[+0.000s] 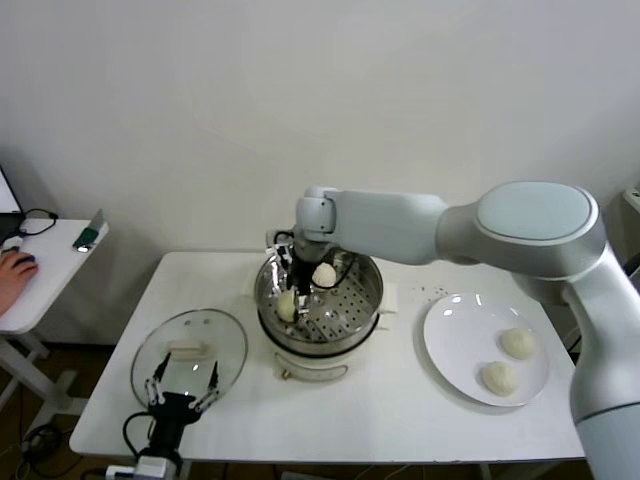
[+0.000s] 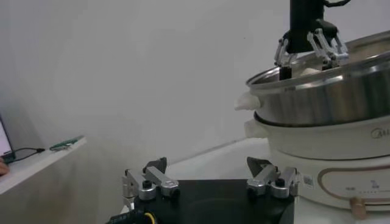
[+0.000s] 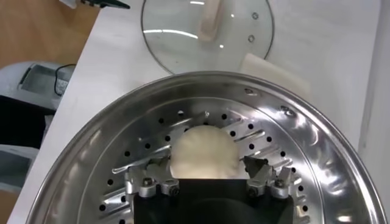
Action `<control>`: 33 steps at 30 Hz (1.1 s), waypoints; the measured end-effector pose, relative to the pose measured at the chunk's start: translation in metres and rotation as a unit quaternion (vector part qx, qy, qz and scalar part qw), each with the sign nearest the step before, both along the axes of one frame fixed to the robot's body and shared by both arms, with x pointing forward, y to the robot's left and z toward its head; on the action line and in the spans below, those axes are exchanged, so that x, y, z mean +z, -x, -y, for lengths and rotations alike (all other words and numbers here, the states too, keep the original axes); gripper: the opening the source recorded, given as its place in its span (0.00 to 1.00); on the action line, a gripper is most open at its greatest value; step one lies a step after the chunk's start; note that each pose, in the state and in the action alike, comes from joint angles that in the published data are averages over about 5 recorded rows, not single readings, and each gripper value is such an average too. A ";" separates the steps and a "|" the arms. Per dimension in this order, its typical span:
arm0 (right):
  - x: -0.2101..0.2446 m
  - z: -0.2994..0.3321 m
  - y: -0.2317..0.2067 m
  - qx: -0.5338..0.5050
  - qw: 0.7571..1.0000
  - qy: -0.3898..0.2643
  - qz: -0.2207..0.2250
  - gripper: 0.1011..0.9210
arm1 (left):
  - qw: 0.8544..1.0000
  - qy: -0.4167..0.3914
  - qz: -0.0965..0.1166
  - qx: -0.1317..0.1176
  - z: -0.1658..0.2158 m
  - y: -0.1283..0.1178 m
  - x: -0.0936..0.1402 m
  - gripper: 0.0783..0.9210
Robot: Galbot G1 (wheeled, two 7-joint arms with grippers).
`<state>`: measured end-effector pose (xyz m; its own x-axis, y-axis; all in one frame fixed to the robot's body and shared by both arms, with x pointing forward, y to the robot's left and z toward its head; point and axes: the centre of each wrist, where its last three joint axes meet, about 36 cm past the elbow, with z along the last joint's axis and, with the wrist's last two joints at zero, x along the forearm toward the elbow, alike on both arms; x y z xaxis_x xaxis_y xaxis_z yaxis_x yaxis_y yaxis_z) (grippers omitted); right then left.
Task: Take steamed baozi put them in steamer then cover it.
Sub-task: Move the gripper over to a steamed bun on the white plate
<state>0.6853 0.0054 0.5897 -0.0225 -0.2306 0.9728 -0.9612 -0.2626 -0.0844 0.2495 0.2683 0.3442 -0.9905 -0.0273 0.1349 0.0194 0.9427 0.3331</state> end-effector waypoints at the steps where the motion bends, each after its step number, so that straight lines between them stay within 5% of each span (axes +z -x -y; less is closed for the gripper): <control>1: 0.003 0.003 -0.001 0.001 1.000 0.001 0.001 0.88 | 1.000 0.000 0.000 0.000 0.000 0.000 0.000 0.88; 17: 0.078 0.142 0.007 -0.016 0.999 0.031 0.021 0.88 | 1.000 0.000 0.002 -0.002 0.002 -0.002 0.001 0.88; 33: 0.003 0.325 0.075 -0.065 0.996 0.057 -0.001 0.88 | 1.000 -0.003 -0.005 0.003 0.000 0.004 0.005 0.88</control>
<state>0.6105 -0.3200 0.5931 -0.0434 -0.1133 0.9926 -0.9878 -0.1437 -0.0596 0.2456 0.2683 0.3488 -0.9888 -0.0347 0.1449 0.0168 0.9405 0.3394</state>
